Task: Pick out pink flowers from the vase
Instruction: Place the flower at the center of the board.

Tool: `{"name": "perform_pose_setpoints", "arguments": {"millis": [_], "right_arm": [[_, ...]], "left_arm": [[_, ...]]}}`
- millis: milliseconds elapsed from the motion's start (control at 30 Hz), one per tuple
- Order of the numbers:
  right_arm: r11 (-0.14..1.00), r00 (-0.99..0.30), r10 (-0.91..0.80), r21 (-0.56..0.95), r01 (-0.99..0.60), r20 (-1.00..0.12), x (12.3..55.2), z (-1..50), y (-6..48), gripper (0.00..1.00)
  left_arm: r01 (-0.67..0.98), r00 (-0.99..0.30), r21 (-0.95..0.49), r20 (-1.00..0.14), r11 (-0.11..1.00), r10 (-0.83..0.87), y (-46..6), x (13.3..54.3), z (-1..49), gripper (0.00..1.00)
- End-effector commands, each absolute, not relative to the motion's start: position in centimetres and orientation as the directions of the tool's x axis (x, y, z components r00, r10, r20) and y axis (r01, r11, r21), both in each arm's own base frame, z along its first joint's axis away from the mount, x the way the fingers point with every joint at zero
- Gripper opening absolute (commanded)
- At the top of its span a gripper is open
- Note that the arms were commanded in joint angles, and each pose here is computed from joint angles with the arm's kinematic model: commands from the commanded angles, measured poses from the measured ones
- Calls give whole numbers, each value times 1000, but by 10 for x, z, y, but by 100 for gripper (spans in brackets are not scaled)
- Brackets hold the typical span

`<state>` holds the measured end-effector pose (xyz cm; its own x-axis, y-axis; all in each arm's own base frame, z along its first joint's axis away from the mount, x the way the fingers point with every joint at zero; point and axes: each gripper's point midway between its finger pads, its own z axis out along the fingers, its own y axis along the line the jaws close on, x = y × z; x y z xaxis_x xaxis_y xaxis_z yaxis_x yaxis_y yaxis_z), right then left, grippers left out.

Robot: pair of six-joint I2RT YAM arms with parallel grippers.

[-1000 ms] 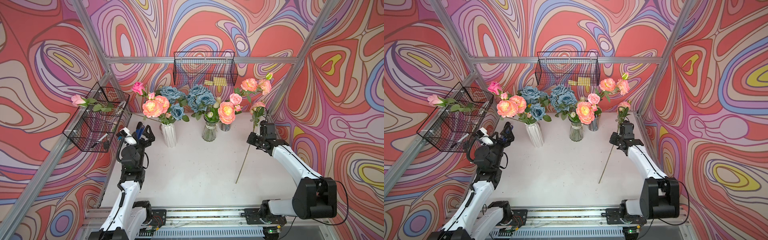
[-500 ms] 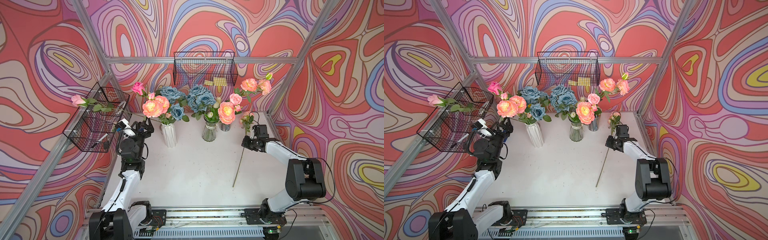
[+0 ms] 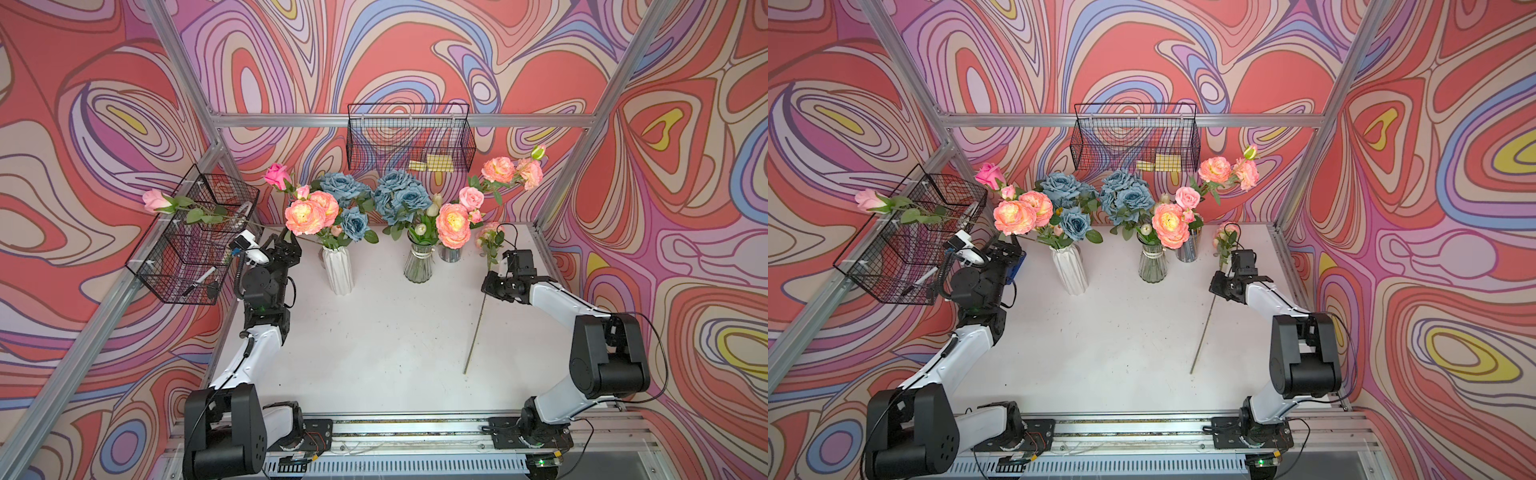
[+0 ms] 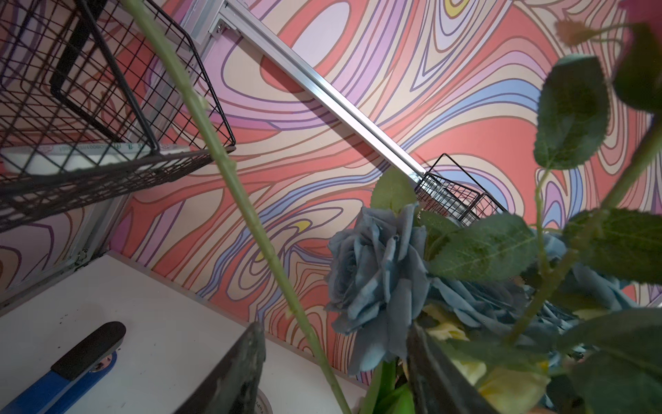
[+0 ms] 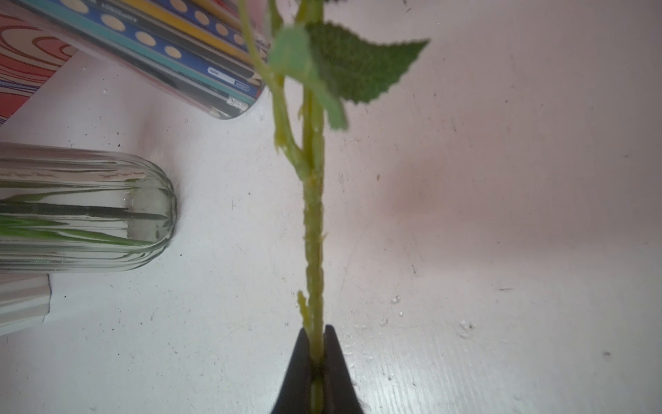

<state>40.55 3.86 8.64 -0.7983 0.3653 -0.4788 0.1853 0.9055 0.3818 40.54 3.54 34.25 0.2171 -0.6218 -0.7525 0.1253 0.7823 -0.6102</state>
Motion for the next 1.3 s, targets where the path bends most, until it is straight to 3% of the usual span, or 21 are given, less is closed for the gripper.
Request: {"name": "perform_pose_setpoints", "arguments": {"millis": [0,133,467,933,1067,1267], "right_arm": [[907,-803,367,372,197,-470,406,76,35,0],[921,-808,354,324,215,-471,404,69,28,0],[922,-817,357,313,230,-453,408,59,26,0],[927,-838,344,294,232,-425,410,50,25,0],[927,-859,327,310,211,-394,412,46,31,0],[928,-877,321,305,215,-358,409,36,33,0]], "left_arm": [[227,294,-607,-703,762,-647,37,403,379,50],[250,287,-616,-690,747,-665,37,406,382,38],[247,282,-618,-691,746,-666,38,404,384,21],[268,277,-560,-735,784,-619,31,403,414,8],[269,264,-536,-758,800,-596,27,403,424,0],[248,245,-501,-796,829,-554,24,400,443,0]]}}
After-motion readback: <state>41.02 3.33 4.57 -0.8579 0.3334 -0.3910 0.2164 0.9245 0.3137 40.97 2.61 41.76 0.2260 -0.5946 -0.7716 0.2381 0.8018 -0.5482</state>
